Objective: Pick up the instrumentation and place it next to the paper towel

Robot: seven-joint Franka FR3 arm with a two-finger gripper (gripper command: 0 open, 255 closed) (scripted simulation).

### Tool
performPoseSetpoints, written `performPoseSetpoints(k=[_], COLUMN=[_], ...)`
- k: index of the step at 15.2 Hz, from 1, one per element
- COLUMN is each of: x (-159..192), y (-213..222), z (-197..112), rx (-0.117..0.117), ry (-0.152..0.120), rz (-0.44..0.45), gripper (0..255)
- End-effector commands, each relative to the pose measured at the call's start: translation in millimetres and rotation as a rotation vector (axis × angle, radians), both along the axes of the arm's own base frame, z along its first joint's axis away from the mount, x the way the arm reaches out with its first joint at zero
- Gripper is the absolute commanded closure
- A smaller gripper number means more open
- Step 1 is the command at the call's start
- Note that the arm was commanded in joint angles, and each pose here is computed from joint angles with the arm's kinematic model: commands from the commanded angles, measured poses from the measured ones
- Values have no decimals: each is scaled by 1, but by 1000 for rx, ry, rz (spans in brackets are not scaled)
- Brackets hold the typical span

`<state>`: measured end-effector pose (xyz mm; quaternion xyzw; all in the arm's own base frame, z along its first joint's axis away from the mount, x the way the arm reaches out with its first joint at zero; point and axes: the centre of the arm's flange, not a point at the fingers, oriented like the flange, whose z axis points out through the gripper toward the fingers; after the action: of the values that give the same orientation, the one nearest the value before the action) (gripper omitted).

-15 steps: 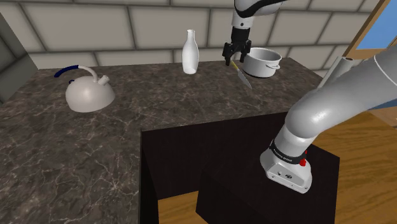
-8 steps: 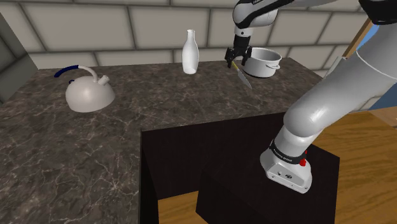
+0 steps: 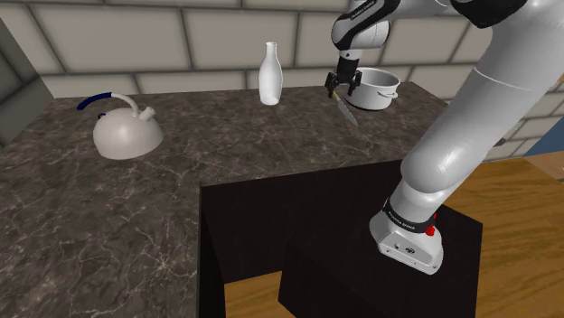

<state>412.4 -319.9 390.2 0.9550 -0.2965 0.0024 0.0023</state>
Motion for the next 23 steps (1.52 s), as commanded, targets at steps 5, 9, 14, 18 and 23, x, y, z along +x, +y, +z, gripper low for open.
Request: performPoseSetpoints(k=[5, 9, 14, 18, 23], x=[1, 1, 2, 2, 1], y=[-45, -45, -46, -46, -45], z=[-29, -50, -64, -64, -64], rx=[-8, -8, -8, -8, -9], ry=[-12, -12, -12, -12, -12], rz=[-64, -64, -64, -64, -64], gripper=[0, 0, 0, 0, 255])
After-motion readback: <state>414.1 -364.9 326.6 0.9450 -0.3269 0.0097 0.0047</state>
